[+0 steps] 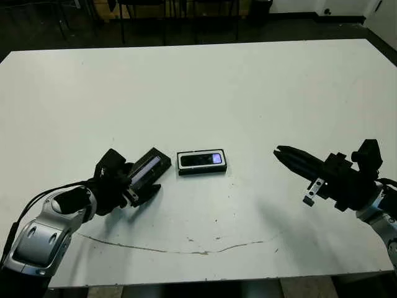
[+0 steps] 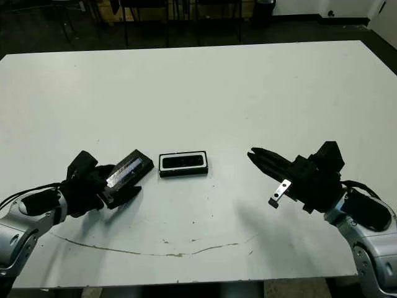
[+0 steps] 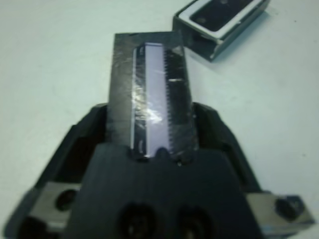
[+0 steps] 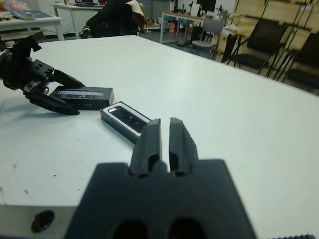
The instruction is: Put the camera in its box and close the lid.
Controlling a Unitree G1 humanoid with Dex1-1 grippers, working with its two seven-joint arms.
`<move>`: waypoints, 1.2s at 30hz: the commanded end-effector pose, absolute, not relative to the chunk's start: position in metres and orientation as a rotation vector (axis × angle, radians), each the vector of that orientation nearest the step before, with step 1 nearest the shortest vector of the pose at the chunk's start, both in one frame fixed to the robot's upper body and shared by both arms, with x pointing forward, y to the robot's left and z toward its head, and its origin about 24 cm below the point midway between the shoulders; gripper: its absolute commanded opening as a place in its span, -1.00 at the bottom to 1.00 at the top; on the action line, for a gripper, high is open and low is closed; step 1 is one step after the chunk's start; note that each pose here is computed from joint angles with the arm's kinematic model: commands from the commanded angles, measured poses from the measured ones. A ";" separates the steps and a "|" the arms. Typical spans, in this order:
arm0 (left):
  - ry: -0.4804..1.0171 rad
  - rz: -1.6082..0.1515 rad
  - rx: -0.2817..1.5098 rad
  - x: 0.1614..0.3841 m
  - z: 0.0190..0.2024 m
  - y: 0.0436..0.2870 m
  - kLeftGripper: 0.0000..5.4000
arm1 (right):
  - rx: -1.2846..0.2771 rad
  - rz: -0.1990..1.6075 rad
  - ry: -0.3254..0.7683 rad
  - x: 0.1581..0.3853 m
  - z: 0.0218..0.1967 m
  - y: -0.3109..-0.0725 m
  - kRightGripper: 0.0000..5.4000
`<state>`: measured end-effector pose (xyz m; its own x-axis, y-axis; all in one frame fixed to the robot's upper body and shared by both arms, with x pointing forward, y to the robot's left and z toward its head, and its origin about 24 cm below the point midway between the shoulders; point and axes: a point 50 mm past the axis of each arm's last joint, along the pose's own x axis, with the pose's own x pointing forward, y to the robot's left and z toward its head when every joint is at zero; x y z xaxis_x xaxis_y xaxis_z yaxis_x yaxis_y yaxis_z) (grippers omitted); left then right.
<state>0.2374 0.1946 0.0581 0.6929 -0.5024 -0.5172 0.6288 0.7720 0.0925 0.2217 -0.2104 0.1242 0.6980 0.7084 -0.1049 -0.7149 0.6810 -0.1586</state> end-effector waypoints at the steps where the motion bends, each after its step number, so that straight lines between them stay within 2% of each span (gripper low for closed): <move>1: 0.597 -0.556 0.274 0.231 0.044 0.208 0.05 | -0.176 0.794 0.066 0.221 0.120 -0.213 -1.00; 7: 0.570 -0.478 0.260 0.230 0.046 0.211 0.02 | -0.184 0.789 0.059 0.222 0.120 -0.213 -1.00; 10: 0.503 -0.486 0.220 0.232 0.052 0.210 0.02 | -0.187 0.790 0.056 0.222 0.121 -0.213 -1.00; 17: 0.303 -0.543 0.252 0.252 0.098 0.215 0.02 | -0.174 0.786 0.037 0.223 0.124 -0.209 -1.00; 21: 0.232 -0.735 0.318 0.271 0.129 0.222 0.02 | -0.176 0.763 0.024 0.229 0.121 -0.212 -1.00; 26: 0.235 -0.975 0.352 0.291 0.150 0.223 0.02 | -0.148 0.702 0.080 0.240 0.111 -0.222 -1.00; 30: 0.277 -1.094 0.392 0.305 0.152 0.211 0.02 | -0.165 0.704 0.049 0.252 0.104 -0.226 -1.00; 36: 0.366 -1.126 0.430 0.331 0.134 0.203 0.02 | -0.134 0.755 0.006 0.257 0.098 -0.223 -1.00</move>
